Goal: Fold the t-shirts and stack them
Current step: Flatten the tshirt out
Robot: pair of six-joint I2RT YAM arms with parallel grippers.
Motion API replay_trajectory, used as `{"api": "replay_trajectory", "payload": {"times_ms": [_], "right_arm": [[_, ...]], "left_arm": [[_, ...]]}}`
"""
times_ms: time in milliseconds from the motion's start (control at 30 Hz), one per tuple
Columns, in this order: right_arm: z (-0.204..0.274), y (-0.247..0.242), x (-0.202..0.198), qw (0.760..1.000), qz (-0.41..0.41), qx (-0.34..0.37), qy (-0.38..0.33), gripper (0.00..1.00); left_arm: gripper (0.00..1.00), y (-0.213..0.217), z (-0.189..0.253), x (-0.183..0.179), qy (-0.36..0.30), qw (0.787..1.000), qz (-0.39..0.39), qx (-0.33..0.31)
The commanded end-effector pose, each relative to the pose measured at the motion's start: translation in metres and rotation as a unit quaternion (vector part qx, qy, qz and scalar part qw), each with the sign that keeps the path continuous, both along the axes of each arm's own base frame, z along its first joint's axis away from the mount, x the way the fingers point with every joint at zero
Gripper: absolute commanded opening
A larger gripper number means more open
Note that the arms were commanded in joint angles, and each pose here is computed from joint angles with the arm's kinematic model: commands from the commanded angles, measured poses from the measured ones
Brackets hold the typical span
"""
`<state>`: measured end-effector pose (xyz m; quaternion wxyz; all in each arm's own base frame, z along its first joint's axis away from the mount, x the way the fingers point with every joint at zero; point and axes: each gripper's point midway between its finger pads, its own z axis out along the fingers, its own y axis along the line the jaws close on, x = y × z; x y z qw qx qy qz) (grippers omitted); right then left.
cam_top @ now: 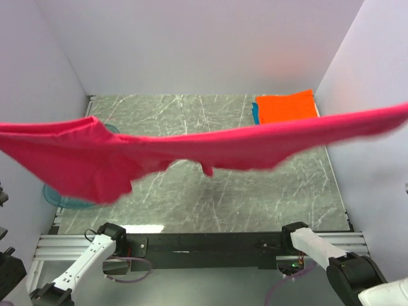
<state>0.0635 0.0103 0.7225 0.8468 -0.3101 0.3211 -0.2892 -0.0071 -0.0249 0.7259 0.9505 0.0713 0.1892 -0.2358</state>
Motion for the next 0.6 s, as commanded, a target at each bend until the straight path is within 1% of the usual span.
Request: {"api": "replay_trajectory", "payload": {"times_ms": [0,67,100,167,200,267,300,333,367,400,467,500,533,567], "right_arm": [[-0.024,0.005,0.057,0.997,-0.013,0.005,0.073,0.00],[-0.032,0.009,0.067,0.996,-0.008,0.002,0.091,0.00],[-0.043,0.012,0.080,0.994,-0.008,-0.003,0.111,0.00],[-0.057,0.018,0.096,0.991,-0.002,-0.007,0.135,0.00],[-0.076,0.023,0.115,0.986,-0.002,-0.013,0.165,0.00],[-0.094,0.026,0.134,0.982,-0.005,-0.017,0.187,0.00],[-0.120,0.030,0.158,0.974,-0.008,-0.024,0.223,0.00],[-0.135,0.033,0.169,0.970,-0.008,-0.026,0.241,0.00],[-0.143,0.034,0.180,0.969,-0.012,-0.025,0.244,0.00],[-0.182,0.038,0.201,0.958,-0.012,-0.033,0.284,0.00],[-0.211,0.045,0.221,0.953,-0.006,-0.035,0.301,0.00],[-0.250,0.048,0.239,0.938,-0.006,-0.041,0.344,0.00],[-0.270,0.052,0.249,0.931,0.000,-0.042,0.364,0.00],[-0.279,0.054,0.261,0.931,0.003,-0.041,0.362,0.00]], "left_arm": [[0.01,-0.017,0.006,0.015,0.002,1.000,-0.016,0.023],[0.01,-0.021,0.002,0.030,0.018,0.999,-0.015,0.025],[0.01,-0.024,-0.004,0.047,0.036,0.999,-0.012,0.028],[0.01,-0.030,-0.015,0.069,0.059,0.998,-0.009,0.033],[0.01,-0.037,-0.030,0.096,0.087,0.995,-0.006,0.043],[0.01,-0.045,-0.049,0.125,0.120,0.991,-0.002,0.053],[0.01,-0.052,-0.072,0.154,0.153,0.986,0.008,0.065],[0.01,-0.053,-0.085,0.172,0.173,0.983,0.018,0.066],[0.01,-0.055,-0.096,0.186,0.186,0.980,0.024,0.068],[0.01,-0.061,-0.127,0.218,0.222,0.971,0.037,0.085],[0.01,-0.067,-0.160,0.251,0.260,0.959,0.051,0.099],[0.01,-0.076,-0.199,0.284,0.302,0.943,0.062,0.128],[0.01,-0.080,-0.220,0.300,0.326,0.933,0.065,0.139],[0.01,-0.084,-0.241,0.316,0.349,0.923,0.066,0.147]]}}
